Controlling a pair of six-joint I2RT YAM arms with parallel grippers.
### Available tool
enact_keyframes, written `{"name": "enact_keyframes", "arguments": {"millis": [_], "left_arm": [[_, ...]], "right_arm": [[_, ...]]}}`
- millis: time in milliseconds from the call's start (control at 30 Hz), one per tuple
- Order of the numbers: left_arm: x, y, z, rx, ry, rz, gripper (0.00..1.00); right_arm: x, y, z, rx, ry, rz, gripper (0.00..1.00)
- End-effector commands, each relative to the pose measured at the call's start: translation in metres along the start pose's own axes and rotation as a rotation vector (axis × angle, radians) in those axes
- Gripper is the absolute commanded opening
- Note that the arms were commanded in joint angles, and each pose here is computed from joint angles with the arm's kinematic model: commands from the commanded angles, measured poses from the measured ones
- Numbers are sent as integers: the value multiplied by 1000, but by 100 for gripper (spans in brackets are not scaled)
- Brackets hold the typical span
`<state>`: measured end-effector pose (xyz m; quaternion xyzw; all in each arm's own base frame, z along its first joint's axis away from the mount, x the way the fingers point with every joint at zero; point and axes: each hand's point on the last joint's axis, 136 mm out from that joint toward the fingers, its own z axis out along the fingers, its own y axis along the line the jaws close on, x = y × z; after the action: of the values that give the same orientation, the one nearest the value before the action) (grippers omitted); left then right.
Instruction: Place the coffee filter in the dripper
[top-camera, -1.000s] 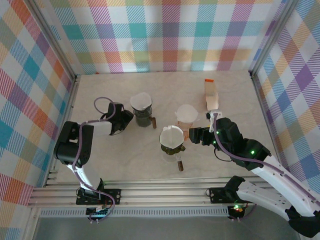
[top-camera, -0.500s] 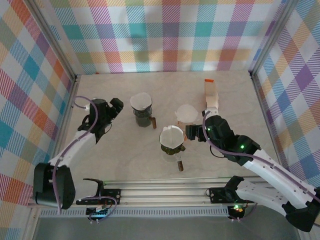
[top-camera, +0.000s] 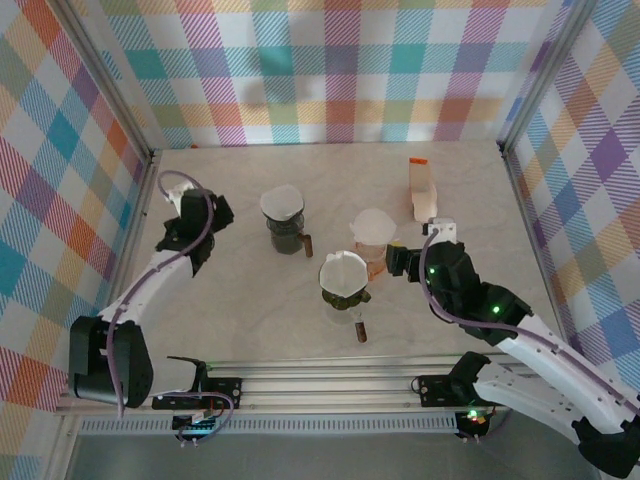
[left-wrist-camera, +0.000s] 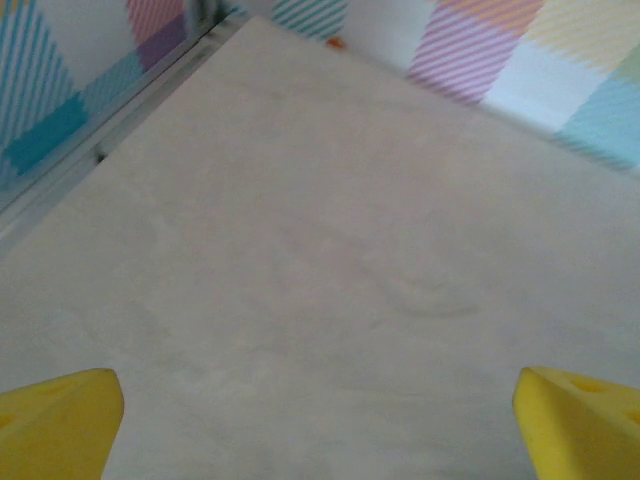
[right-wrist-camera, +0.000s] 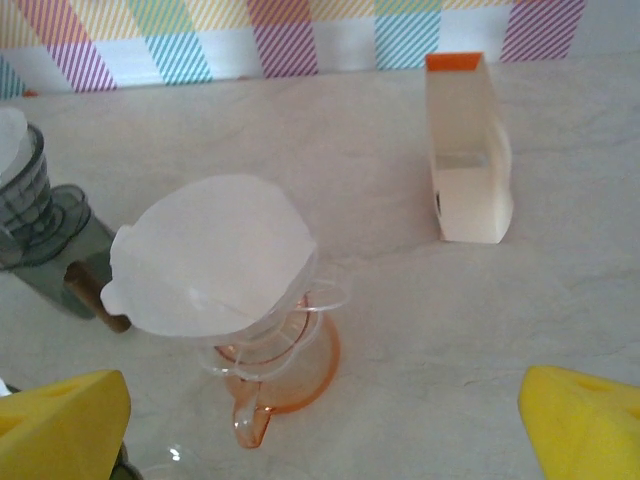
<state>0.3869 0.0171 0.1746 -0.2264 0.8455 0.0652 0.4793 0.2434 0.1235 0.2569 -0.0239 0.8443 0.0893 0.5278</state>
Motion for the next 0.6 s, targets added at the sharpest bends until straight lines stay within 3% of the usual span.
{"name": "enact_keyframes", "arguments": {"millis": [0, 267, 400, 567], "left_arm": [[16, 22, 22, -104, -67, 129, 100], [55, 20, 63, -91, -78, 186, 100], [60, 13, 66, -49, -53, 210, 100], [60, 15, 55, -13, -117, 186, 100]], "right_arm": [[-10, -9, -2, 41, -61, 29, 99], [-9, -19, -2, 103, -50, -20, 99], [-3, -20, 1, 102, -45, -56, 99], [2, -20, 2, 95, -44, -67, 99]]}}
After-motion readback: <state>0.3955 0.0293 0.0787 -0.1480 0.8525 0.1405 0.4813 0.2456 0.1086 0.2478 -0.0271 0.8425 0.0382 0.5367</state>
